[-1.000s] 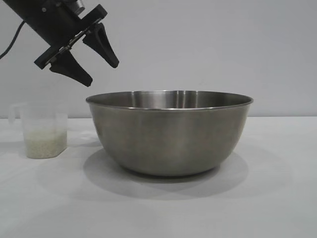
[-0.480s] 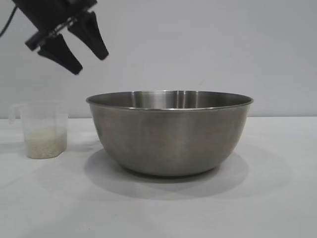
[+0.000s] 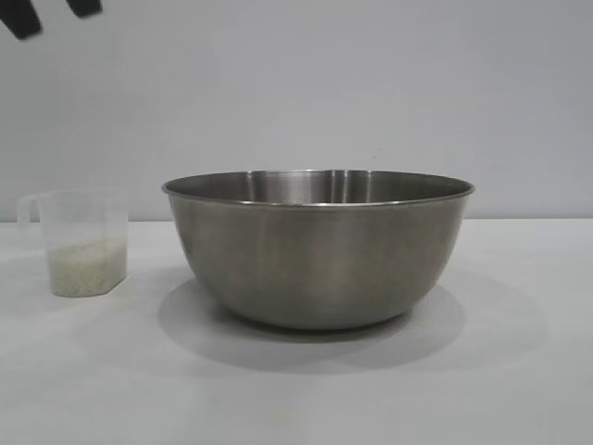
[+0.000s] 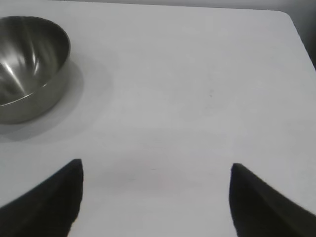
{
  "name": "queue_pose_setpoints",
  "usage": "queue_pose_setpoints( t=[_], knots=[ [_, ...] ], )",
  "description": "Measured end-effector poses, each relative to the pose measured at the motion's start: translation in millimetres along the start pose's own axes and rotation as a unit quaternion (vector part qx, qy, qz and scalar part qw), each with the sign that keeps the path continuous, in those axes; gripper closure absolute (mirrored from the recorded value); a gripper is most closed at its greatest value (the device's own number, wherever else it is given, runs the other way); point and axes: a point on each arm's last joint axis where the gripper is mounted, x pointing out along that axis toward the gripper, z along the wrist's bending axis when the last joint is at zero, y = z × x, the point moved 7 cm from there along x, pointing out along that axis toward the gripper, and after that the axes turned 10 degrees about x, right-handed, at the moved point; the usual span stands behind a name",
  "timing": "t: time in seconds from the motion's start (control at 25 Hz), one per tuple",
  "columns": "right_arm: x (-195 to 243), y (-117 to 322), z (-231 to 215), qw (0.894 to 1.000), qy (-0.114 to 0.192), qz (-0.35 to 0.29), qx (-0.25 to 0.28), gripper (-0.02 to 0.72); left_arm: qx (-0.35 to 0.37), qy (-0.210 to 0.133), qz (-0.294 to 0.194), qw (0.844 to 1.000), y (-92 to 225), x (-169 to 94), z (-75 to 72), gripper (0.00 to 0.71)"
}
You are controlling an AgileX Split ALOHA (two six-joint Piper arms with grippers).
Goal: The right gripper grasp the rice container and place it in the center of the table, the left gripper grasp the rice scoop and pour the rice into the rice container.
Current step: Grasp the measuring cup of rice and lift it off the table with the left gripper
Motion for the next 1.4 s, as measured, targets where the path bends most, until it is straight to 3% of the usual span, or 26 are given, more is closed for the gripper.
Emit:
queue_pose_setpoints(
  t=[0.2, 0.36, 0.64, 0.92, 1.12, 1.4],
  knots=[
    [0, 0, 0, 1.0, 0.0, 0.0, 0.0, 0.186, -0.016, -0.021, -0.002, 1.0, 28, -28, -8.9, 0.241],
    [0, 0, 0, 1.0, 0.0, 0.0, 0.0, 0.186, -0.019, -0.032, -0.018, 0.999, 55, -34, -18.1, 0.241],
    [0, 0, 0, 1.0, 0.0, 0.0, 0.0, 0.186, -0.064, -0.04, -0.104, 0.992, 102, -17, -35.3, 0.241],
    [0, 0, 0, 1.0, 0.0, 0.0, 0.0, 0.186, -0.135, -0.057, -0.178, 0.973, 136, 9, -37.3, 0.241],
    [0, 0, 0, 1.0, 0.0, 0.0, 0.0, 0.186, -0.153, -0.089, -0.207, 0.962, 150, 20, -28.9, 0.241],
    [0, 0, 0, 1.0, 0.0, 0.0, 0.0, 0.186, -0.167, -0.15, -0.241, 0.944, 170, 28, -13.7, 0.457]
  ],
)
